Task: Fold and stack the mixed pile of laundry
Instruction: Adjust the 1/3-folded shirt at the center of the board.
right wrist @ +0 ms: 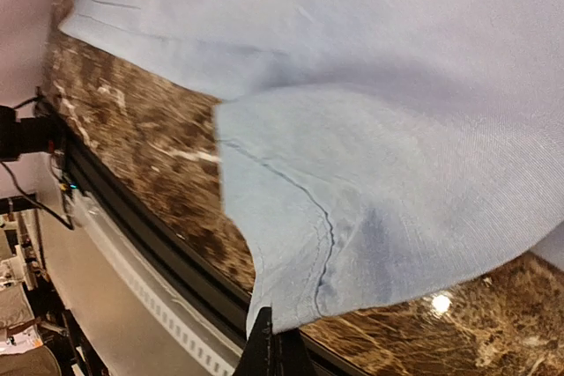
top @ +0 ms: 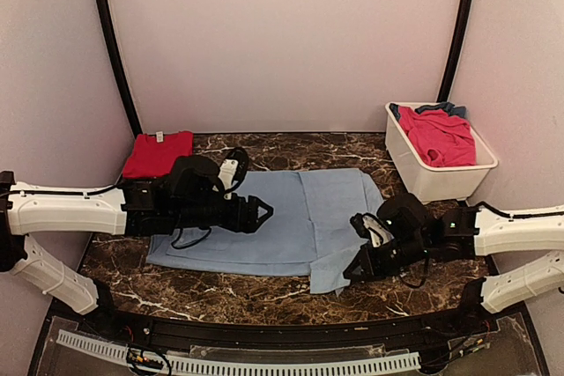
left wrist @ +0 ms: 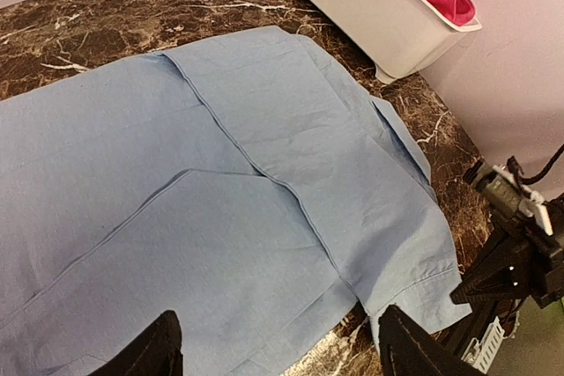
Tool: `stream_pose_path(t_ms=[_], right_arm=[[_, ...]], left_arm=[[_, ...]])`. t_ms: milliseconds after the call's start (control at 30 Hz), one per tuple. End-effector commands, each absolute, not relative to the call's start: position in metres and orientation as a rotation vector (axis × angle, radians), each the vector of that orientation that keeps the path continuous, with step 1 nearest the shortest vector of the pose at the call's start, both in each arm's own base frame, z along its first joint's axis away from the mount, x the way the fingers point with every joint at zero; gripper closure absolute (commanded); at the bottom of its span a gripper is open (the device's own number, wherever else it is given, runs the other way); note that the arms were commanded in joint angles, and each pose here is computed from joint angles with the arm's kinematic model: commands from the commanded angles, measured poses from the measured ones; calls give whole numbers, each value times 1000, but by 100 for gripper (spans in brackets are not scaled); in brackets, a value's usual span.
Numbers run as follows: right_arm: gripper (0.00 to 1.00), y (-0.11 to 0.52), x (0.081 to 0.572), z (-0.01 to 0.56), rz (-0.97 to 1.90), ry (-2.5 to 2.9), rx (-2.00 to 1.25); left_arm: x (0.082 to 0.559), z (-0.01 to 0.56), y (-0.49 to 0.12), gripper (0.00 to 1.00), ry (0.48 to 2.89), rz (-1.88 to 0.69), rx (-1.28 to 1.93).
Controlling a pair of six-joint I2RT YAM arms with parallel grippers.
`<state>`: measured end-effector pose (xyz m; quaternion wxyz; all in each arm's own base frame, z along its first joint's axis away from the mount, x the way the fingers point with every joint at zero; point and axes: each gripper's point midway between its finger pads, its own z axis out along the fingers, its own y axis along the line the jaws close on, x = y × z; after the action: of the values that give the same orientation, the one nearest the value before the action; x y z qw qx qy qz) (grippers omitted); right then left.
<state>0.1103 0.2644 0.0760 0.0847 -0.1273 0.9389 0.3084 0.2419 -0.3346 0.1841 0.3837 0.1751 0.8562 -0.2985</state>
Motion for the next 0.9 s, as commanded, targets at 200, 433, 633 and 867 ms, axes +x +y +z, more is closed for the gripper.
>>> stream_pose_path(t_ms=[200,433,633,867], right_arm=[[100,311,188,194,1111,2313,-272],[100,320,224,246,1094,2102,-221],[100,339,246,261,1115,2004,-217],[100,358,253,269,1181,1902,-254]], left_arm=[[221,189,-339,27,2222,-1075,261],[216,214,-350,23,2142,-1278,152],[224,227,-355,21,2110,-1367,-11],[233,245,-370,13,2033,-1486,-82]])
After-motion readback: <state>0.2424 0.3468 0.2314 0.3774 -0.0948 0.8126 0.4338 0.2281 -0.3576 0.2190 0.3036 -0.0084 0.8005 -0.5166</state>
